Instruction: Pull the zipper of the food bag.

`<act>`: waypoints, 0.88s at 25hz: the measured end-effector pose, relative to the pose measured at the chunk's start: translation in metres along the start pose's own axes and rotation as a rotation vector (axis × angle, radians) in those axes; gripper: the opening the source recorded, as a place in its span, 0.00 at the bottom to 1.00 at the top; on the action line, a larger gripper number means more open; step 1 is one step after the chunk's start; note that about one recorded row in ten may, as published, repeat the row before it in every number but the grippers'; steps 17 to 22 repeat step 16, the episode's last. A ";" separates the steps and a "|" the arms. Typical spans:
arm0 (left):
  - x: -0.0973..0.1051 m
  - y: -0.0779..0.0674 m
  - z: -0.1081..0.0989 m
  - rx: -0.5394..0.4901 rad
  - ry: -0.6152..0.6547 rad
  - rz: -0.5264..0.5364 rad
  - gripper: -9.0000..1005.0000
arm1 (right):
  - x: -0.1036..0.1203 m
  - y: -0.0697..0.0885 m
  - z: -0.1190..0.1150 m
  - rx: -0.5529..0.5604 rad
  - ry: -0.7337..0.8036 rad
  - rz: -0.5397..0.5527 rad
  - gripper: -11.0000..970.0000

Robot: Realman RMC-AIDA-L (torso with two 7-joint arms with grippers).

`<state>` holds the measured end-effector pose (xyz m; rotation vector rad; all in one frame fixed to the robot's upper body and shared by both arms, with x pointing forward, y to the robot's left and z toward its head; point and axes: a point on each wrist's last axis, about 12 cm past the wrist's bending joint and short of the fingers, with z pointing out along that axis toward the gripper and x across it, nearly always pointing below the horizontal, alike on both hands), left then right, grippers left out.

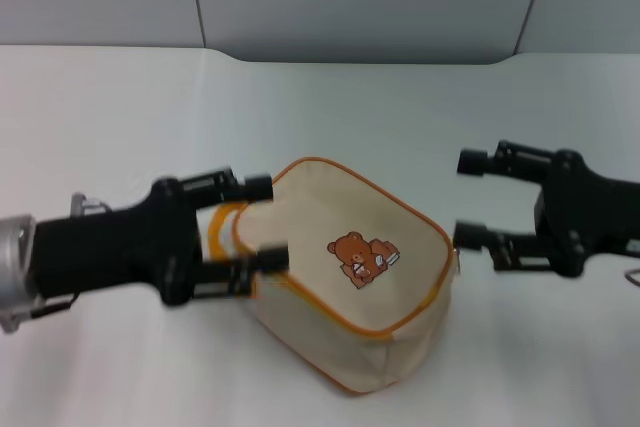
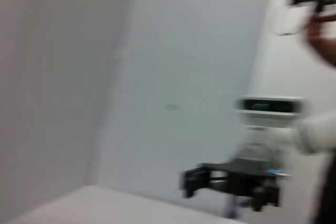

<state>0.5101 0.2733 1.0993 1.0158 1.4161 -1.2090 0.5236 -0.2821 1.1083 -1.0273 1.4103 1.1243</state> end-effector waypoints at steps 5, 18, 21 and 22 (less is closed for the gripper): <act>0.008 -0.009 0.000 0.046 0.029 -0.027 0.77 | 0.008 0.008 0.008 -0.097 0.064 0.059 0.82; 0.015 -0.011 0.003 0.047 0.063 -0.041 0.81 | 0.013 0.012 0.012 -0.104 0.077 0.073 0.84; 0.015 -0.011 0.003 0.047 0.063 -0.041 0.81 | 0.013 0.012 0.012 -0.104 0.077 0.073 0.84; 0.015 -0.011 0.003 0.047 0.063 -0.041 0.81 | 0.013 0.012 0.012 -0.104 0.077 0.073 0.84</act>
